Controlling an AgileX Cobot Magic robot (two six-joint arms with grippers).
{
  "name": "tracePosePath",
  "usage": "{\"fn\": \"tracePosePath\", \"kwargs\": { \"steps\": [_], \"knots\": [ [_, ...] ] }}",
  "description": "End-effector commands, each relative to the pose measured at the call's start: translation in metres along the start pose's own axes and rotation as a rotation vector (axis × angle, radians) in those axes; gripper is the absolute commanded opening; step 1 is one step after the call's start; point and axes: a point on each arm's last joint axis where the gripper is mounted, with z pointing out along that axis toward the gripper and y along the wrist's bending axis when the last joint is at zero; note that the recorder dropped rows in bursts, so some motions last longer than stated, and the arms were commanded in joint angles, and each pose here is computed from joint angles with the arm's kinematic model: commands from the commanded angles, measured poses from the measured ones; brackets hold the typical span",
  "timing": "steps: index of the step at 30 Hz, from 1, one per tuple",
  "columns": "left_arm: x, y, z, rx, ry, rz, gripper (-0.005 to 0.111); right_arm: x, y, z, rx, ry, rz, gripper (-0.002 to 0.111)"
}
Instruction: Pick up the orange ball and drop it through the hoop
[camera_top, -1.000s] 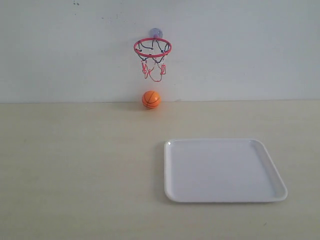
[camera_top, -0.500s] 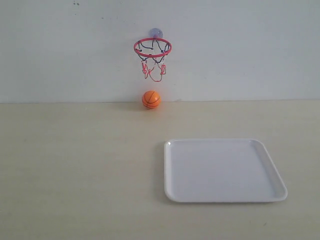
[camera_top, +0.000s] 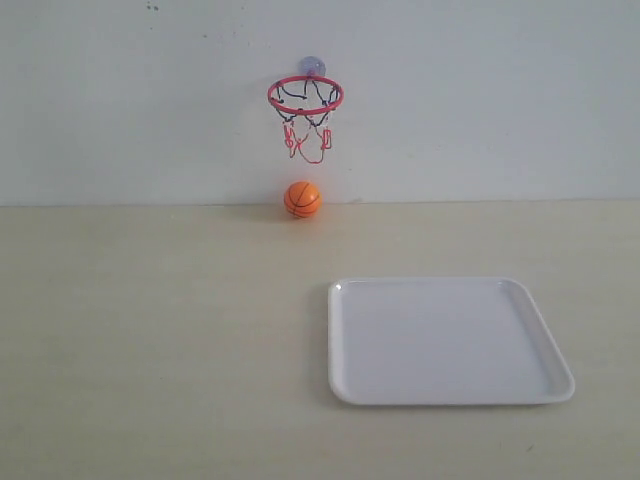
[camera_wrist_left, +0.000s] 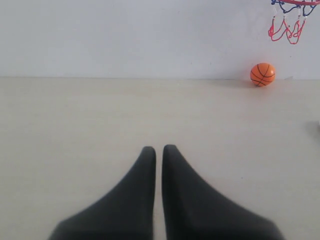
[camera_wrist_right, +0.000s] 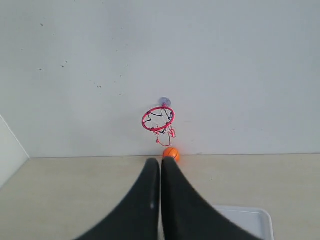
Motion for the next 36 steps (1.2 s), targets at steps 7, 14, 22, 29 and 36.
{"fn": "tracePosePath", "kwargs": {
  "steps": [7,14,22,29,36],
  "knots": [
    [0.0,0.0,0.0,-0.001,-0.004,-0.005,0.004,0.04,-0.016,-0.014,0.1,-0.316,-0.193,0.0],
    [0.0,0.0,0.0,-0.001,-0.004,-0.005,0.004,0.141,-0.074,0.022,0.238,-0.567,-0.039,0.0],
    [0.0,0.0,0.0,-0.001,-0.004,-0.005,0.004,0.269,-0.124,0.068,0.358,-0.277,0.072,0.0],
    [0.0,0.0,0.0,-0.001,-0.004,-0.005,0.004,0.282,-0.127,0.071,0.366,-0.2,0.007,0.0],
    [0.0,0.0,0.0,-0.001,-0.004,-0.005,0.004,0.287,-0.127,0.072,0.379,-0.119,-0.09,0.0]
  ]
}}
